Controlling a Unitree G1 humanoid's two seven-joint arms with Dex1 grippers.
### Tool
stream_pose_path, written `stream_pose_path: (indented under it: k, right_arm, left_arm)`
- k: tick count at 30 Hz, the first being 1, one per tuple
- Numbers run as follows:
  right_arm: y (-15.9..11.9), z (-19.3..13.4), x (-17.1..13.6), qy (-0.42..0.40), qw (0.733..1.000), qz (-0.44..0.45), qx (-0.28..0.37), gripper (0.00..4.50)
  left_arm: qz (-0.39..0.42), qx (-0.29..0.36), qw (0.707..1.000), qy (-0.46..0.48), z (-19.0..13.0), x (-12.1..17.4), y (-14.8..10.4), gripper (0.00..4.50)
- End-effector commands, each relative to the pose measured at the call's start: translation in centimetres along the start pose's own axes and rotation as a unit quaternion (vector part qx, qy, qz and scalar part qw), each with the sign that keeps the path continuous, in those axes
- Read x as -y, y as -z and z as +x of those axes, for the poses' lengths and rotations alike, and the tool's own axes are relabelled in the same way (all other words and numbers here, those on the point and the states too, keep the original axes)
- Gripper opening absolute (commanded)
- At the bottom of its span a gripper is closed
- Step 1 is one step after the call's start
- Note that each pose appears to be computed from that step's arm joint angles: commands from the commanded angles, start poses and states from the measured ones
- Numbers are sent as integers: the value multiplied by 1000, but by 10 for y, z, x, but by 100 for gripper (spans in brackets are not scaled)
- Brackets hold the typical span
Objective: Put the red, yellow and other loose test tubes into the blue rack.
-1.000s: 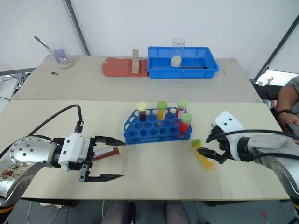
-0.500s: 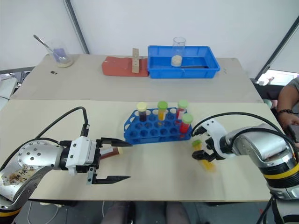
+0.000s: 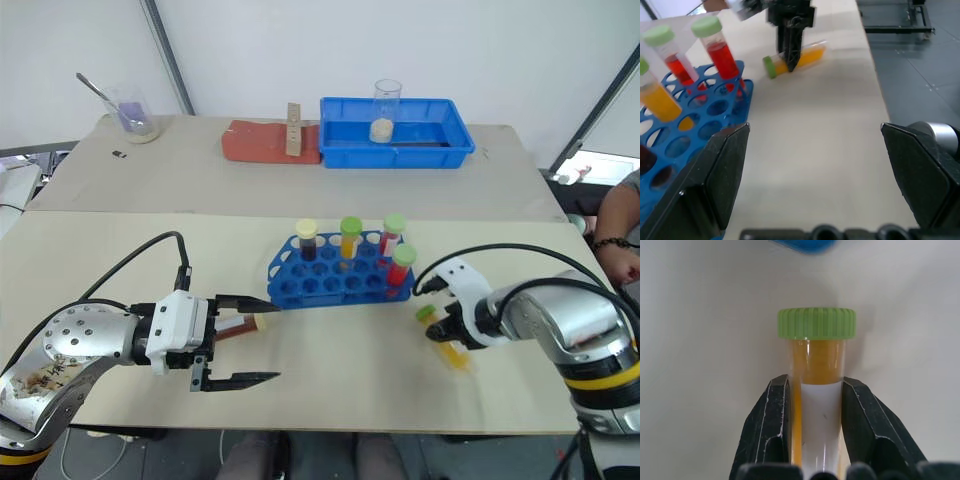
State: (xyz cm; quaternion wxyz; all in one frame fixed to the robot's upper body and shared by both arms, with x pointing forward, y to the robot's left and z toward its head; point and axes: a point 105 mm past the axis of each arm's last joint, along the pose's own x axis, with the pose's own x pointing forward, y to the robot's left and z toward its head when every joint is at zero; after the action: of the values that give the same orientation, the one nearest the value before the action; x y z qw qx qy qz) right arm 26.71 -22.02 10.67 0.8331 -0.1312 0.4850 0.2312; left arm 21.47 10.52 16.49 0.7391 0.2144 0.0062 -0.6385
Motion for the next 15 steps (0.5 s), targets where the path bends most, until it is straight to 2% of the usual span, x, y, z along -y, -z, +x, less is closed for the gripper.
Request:
stream_pose_path:
  k: [1,4,6,9,10,13,15]
  right_arm:
    - [-3,-26,-10,-17,998,-35,51,100]
    - [-1,-39,-34,-70,990,-73,95,100]
    - [-12,-48,-53,-106,976,-104,162,100]
    - [-32,-60,-79,-163,939,-130,274,100]
    - [-42,-65,-89,-182,918,-142,322,100]
    - [-75,-75,-107,-186,864,-143,445,100]
    - [-89,-75,-111,-184,844,-122,488,100]
  left_arm:
    - [-1,30,999,-15,-3,-10,-8,450]
    - [-11,49,998,-34,-7,-19,-12,450]
    - [-18,55,997,-45,-12,-24,-12,450]
    - [-19,46,997,-58,-21,-30,-10,450]
    - [-21,42,997,-62,-24,-31,-9,450]
    - [-21,29,997,-74,-33,-34,-6,450]
    - [-19,22,997,-78,-37,-36,-5,450]
